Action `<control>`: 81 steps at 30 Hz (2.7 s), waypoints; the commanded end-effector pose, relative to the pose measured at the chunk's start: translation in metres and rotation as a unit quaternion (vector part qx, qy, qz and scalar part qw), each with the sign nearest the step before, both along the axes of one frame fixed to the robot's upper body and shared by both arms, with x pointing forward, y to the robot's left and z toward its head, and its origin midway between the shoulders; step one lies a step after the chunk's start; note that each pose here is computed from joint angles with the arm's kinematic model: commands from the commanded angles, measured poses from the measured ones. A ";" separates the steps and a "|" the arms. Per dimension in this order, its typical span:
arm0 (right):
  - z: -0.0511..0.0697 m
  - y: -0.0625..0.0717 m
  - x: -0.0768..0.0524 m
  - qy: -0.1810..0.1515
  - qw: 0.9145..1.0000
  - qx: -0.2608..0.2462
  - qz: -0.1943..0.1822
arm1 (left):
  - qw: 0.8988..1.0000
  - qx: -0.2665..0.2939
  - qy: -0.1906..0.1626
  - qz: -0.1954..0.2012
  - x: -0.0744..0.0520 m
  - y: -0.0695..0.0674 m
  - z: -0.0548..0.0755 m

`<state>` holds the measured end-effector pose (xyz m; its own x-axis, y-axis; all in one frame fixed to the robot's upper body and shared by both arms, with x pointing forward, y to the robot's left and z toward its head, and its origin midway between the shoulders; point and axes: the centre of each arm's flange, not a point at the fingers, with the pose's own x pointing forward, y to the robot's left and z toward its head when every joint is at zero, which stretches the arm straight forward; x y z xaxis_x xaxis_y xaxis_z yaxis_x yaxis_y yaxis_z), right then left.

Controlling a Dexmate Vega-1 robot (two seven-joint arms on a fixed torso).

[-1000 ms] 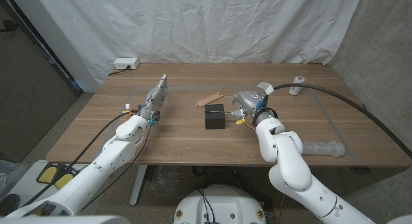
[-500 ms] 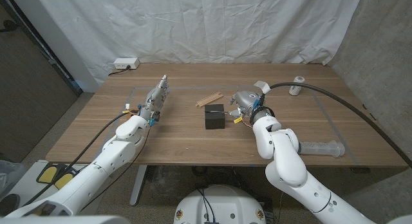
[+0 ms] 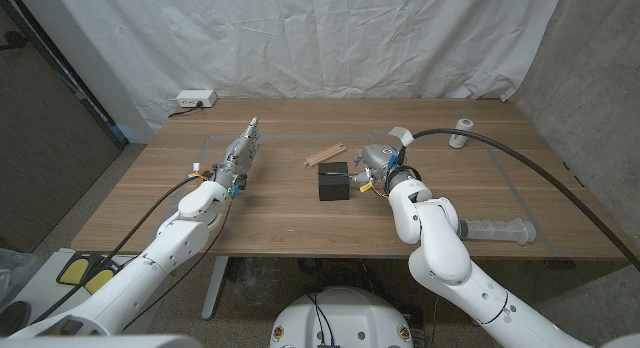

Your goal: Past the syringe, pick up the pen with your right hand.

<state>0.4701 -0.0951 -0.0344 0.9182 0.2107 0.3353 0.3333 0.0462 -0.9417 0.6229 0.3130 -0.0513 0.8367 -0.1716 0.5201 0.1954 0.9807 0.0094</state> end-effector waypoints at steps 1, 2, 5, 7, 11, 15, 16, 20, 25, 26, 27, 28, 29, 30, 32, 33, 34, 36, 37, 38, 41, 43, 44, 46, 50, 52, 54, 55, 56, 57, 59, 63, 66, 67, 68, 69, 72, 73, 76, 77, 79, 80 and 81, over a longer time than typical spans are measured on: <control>-0.007 0.002 0.005 -0.032 0.999 -0.013 -0.021 | 1.000 0.002 -0.001 -0.001 0.000 0.001 0.000; -0.008 0.002 0.006 -0.033 0.999 -0.012 -0.021 | 1.000 0.000 -0.001 -0.001 0.000 0.001 0.000; -0.009 0.002 0.007 -0.040 0.999 -0.013 -0.027 | 1.000 0.001 0.000 -0.001 0.000 0.001 0.000; -0.010 0.002 0.008 -0.041 0.999 -0.015 -0.029 | 1.000 0.000 0.001 -0.002 0.001 0.001 -0.001; -0.011 0.003 0.010 -0.045 0.998 -0.017 -0.034 | 1.000 0.000 0.002 -0.002 0.001 0.001 -0.002; -0.013 0.003 0.012 -0.046 0.998 -0.016 -0.037 | 1.000 0.002 0.004 -0.001 0.001 0.002 -0.002; -0.013 0.003 0.012 -0.046 0.998 -0.016 -0.035 | 1.000 0.002 0.004 -0.003 0.001 0.002 -0.002; -0.013 0.003 0.013 -0.037 0.999 -0.009 -0.030 | 1.000 -0.002 0.003 -0.003 0.002 0.004 -0.002; -0.014 0.005 0.015 -0.035 0.999 -0.012 -0.031 | 1.000 -0.001 0.005 -0.003 0.003 0.004 -0.003; -0.014 0.005 0.016 -0.034 0.999 -0.011 -0.031 | 1.000 -0.002 0.006 -0.002 0.003 0.005 -0.003; -0.015 0.005 0.016 -0.034 0.999 -0.011 -0.031 | 1.000 -0.001 0.007 -0.002 0.004 0.005 -0.004; -0.015 0.006 0.017 -0.034 0.999 -0.013 -0.032 | 1.000 -0.002 0.006 -0.003 0.004 0.006 -0.004; -0.015 0.006 0.017 -0.034 0.999 -0.014 -0.032 | 1.000 -0.003 0.005 -0.001 0.003 0.006 -0.004; -0.016 0.006 0.018 -0.033 0.999 -0.014 -0.033 | 1.000 -0.004 0.005 -0.001 0.004 0.007 -0.004; -0.016 0.006 0.019 -0.033 0.999 -0.016 -0.033 | 1.000 -0.004 0.006 0.001 0.004 0.007 -0.004; -0.016 0.006 0.019 -0.033 0.999 -0.016 -0.034 | 1.000 -0.004 0.006 0.000 0.005 0.008 -0.004; -0.017 0.006 0.020 -0.032 0.999 -0.017 -0.034 | 1.000 -0.004 0.006 -0.001 0.005 0.007 -0.005; -0.017 0.006 0.021 -0.031 0.999 -0.020 -0.035 | 1.000 -0.004 0.007 -0.002 0.006 0.007 -0.005; -0.017 0.007 0.022 -0.030 0.999 -0.020 -0.034 | 1.000 -0.002 0.007 -0.003 0.007 0.007 -0.005; -0.017 0.007 0.022 -0.030 0.999 -0.021 -0.034 | 1.000 -0.002 0.007 -0.003 0.007 0.007 -0.005; -0.018 0.007 0.024 -0.029 0.999 -0.022 -0.035 | 1.000 -0.003 0.009 -0.003 0.008 0.007 -0.005; -0.018 0.007 0.025 -0.029 0.999 -0.023 -0.035 | 1.000 -0.004 0.009 0.000 0.008 0.007 -0.005; -0.018 0.007 0.025 -0.028 0.999 -0.023 -0.034 | 1.000 -0.003 0.008 -0.001 0.008 0.007 -0.005; -0.018 0.007 0.026 -0.027 0.999 -0.024 -0.036 | 1.000 -0.003 0.010 -0.001 0.009 0.007 -0.004; -0.019 0.006 0.028 -0.026 0.999 -0.026 -0.035 | 1.000 0.000 0.012 -0.002 0.010 0.005 -0.005; -0.019 0.006 0.029 -0.026 0.999 -0.026 -0.036 | 1.000 -0.003 0.012 -0.002 0.011 0.006 -0.006; -0.019 0.006 0.030 -0.025 0.999 -0.027 -0.037 | 1.000 -0.003 0.013 -0.003 0.012 0.006 -0.007; -0.019 0.006 0.030 -0.025 0.999 -0.028 -0.038 | 1.000 -0.002 0.013 -0.003 0.012 0.006 -0.007; -0.019 0.005 0.030 -0.024 0.999 -0.028 -0.038 | 1.000 -0.002 0.014 -0.002 0.012 0.006 -0.007; -0.019 0.005 0.031 -0.024 0.999 -0.028 -0.039 | 1.000 -0.002 0.013 -0.002 0.012 0.006 -0.007; -0.019 0.005 0.031 -0.023 0.999 -0.029 -0.040 | 1.000 -0.003 0.015 -0.003 0.013 0.005 -0.008; -0.020 0.004 0.031 -0.024 0.998 -0.029 -0.041 | 1.000 0.001 0.019 -0.005 0.014 0.003 -0.009; -0.020 0.004 0.032 -0.024 0.998 -0.031 -0.041 | 1.000 0.001 0.020 -0.006 0.016 0.003 -0.009; -0.020 0.004 0.032 -0.024 0.998 -0.031 -0.041 | 1.000 -0.001 0.020 -0.006 0.016 0.003 -0.010; -0.020 0.004 0.032 -0.024 0.998 -0.030 -0.041 | 1.000 0.000 0.020 -0.006 0.016 0.003 -0.010; -0.020 0.004 0.032 -0.024 0.998 -0.031 -0.041 | 1.000 0.000 0.021 -0.006 0.016 0.003 -0.010; -0.019 0.004 0.032 -0.023 0.998 -0.030 -0.042 | 1.000 0.001 0.022 -0.007 0.018 0.003 -0.010; -0.019 0.004 0.032 -0.023 0.998 -0.030 -0.042 | 1.000 0.001 0.023 -0.006 0.018 0.003 -0.010; -0.019 0.004 0.032 -0.024 0.998 -0.028 -0.044 | 1.000 0.002 0.024 -0.009 0.021 0.001 -0.010; -0.019 0.004 0.032 -0.024 0.998 -0.028 -0.045 | 1.000 0.003 0.023 -0.010 0.021 0.001 -0.010; -0.019 0.003 0.032 -0.023 0.998 -0.028 -0.045 | 1.000 0.003 0.023 -0.011 0.023 0.001 -0.010; -0.019 0.003 0.032 -0.023 0.998 -0.028 -0.046 | 1.000 0.003 0.024 -0.011 0.023 0.001 -0.010; -0.019 0.003 0.032 -0.023 0.998 -0.028 -0.046 | 1.000 0.002 0.024 -0.012 0.023 0.001 -0.010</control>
